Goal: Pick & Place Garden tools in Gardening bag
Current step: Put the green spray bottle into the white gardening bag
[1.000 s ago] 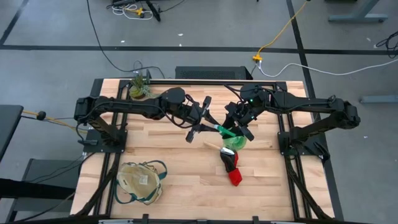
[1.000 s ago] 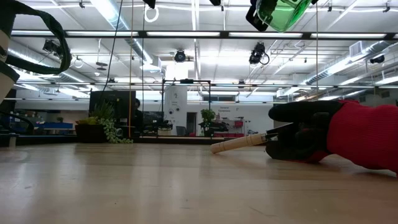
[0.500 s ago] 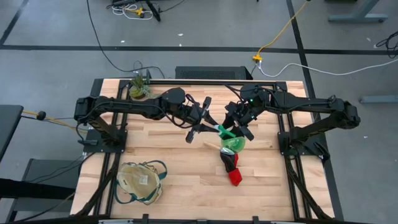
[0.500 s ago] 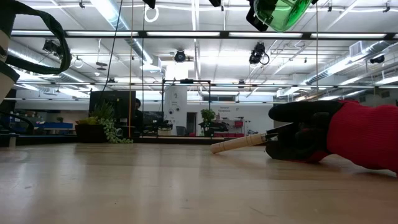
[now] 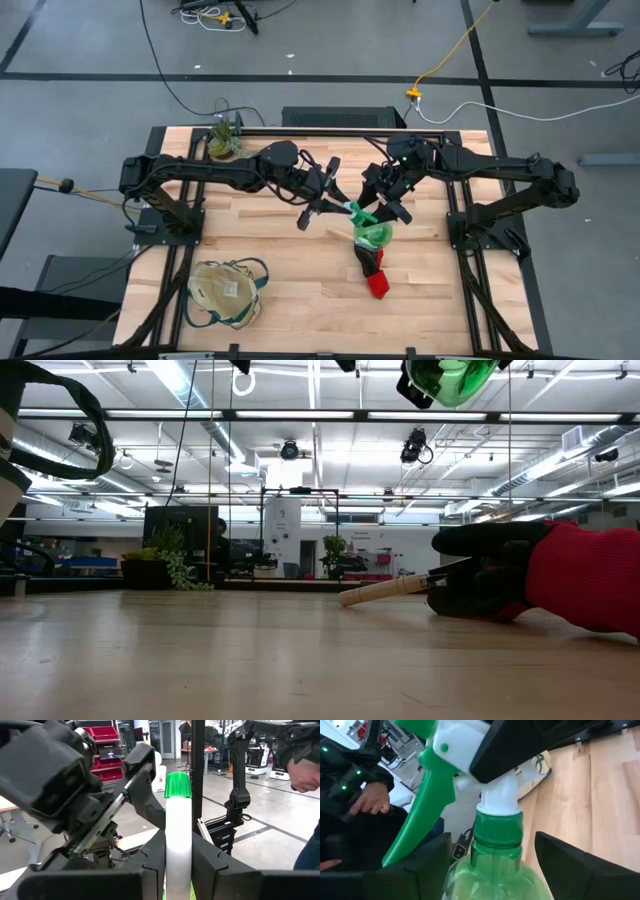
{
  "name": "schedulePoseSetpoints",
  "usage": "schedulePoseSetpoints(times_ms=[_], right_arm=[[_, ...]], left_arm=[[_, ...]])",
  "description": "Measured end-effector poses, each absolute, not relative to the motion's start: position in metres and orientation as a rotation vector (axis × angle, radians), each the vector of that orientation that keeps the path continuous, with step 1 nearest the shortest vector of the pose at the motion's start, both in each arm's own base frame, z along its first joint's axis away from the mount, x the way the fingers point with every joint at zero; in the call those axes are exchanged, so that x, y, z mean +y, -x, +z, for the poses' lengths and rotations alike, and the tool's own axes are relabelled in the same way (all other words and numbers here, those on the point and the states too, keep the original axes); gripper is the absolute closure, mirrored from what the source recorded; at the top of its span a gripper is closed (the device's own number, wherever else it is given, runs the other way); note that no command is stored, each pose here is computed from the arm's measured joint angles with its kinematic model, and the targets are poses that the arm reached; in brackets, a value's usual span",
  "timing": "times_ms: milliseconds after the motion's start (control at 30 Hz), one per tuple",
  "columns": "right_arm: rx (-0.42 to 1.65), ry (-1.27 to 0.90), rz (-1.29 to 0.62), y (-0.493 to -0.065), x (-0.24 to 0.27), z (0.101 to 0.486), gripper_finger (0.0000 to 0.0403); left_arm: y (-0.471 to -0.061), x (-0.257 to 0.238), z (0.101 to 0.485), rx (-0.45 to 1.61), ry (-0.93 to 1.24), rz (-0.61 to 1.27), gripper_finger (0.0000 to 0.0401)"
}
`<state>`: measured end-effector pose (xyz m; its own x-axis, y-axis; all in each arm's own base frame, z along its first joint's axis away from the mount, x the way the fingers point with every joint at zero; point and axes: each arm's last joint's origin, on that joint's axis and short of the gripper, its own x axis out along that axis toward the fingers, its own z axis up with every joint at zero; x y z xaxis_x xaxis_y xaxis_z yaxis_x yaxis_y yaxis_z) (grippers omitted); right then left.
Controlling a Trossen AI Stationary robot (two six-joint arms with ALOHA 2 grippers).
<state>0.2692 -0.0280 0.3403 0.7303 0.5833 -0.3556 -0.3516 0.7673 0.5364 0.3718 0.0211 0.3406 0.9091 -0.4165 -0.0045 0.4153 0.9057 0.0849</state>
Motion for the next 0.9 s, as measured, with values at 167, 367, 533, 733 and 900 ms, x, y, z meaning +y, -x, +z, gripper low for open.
schedulePoseSetpoints(times_ms=[167, 367, 533, 733, 900], right_arm=[[0.5, -0.457, 0.493, -0.26, -0.039, 0.348, 0.0124], [0.425, -0.411, 0.44, -0.239, -0.051, 0.363, 0.0133], [0.374, -0.376, 0.363, -0.226, -0.057, 0.373, 0.0139], [0.363, -0.352, 0.304, -0.223, -0.058, 0.375, 0.0146], [0.369, -0.352, 0.295, -0.225, -0.059, 0.374, 0.0154]], left_arm=[[-0.366, 0.024, 0.344, 0.017, -0.084, -0.423, 0.0337], [-0.35, 0.028, 0.356, 0.046, -0.096, -0.408, 0.0335], [-0.334, 0.026, 0.365, 0.087, -0.085, -0.408, 0.0336], [-0.311, 0.023, 0.378, 0.127, -0.094, -0.417, 0.0336], [-0.284, 0.02, 0.393, 0.141, -0.11, -0.405, 0.0335]])
